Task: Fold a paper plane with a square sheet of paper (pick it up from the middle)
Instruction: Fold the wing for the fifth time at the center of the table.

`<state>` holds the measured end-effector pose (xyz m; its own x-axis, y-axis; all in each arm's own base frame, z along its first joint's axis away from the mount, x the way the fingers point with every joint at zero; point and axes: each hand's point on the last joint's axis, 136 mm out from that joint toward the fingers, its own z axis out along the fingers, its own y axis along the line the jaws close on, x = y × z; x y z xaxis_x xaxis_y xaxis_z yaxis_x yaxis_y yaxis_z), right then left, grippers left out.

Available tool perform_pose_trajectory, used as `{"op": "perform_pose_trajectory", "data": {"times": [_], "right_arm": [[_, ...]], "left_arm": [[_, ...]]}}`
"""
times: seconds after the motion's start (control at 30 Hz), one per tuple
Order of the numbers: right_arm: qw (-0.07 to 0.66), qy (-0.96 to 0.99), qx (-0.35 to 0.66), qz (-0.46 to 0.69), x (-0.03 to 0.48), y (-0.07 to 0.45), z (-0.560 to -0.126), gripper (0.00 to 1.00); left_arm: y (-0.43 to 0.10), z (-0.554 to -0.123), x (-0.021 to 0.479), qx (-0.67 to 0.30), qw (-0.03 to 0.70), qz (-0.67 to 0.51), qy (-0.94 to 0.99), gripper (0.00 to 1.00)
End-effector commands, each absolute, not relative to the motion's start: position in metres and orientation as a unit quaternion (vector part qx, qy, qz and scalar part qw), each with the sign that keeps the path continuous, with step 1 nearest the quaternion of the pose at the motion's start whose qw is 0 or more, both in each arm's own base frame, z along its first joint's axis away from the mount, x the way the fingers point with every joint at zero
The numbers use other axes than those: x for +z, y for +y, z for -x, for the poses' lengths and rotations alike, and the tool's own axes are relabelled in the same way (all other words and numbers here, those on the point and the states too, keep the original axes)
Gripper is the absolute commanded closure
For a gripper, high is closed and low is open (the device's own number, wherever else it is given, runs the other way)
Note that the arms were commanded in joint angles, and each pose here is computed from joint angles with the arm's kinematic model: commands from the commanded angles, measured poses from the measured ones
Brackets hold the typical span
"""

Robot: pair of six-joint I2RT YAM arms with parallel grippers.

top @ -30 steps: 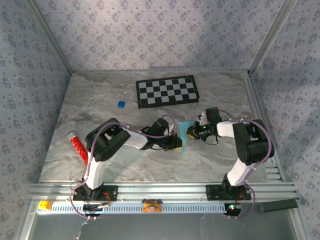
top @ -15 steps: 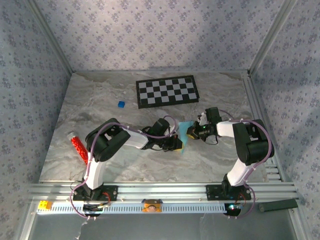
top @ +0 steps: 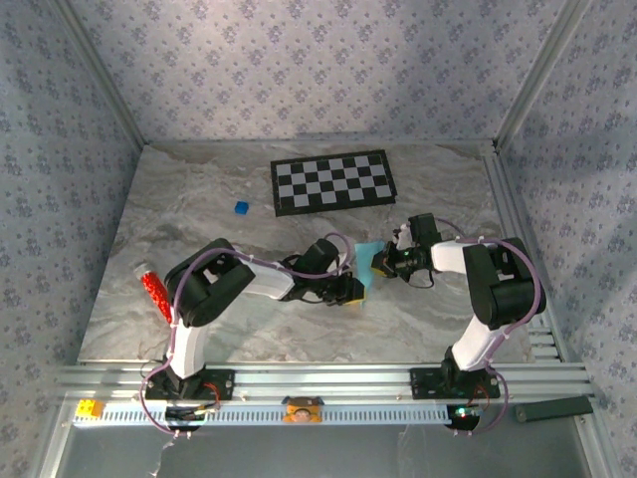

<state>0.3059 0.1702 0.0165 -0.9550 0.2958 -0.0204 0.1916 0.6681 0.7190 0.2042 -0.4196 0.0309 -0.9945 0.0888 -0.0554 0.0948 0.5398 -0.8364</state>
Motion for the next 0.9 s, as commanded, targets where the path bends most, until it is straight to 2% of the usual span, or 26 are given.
{"op": "perform_pose_trajectory", "data": {"times": [0.0, 0.53, 0.87], "right_arm": [[0.034, 0.934, 0.321, -0.155, -0.013, 0.155, -0.286, 0.94], [0.030, 0.934, 0.323, -0.149, -0.014, 0.160, -0.285, 0.94], [0.028, 0.935, 0.321, -0.150, -0.016, 0.160, -0.285, 0.95]], "left_arm": [[-0.413, -0.215, 0.033, -0.485, 0.015, -0.020, 0.874, 0.81], [-0.416, -0.229, 0.034, -0.487, 0.026, 0.002, 0.873, 0.79], [-0.421, -0.223, 0.033, -0.491, 0.007, -0.009, 0.871, 0.95]]}}
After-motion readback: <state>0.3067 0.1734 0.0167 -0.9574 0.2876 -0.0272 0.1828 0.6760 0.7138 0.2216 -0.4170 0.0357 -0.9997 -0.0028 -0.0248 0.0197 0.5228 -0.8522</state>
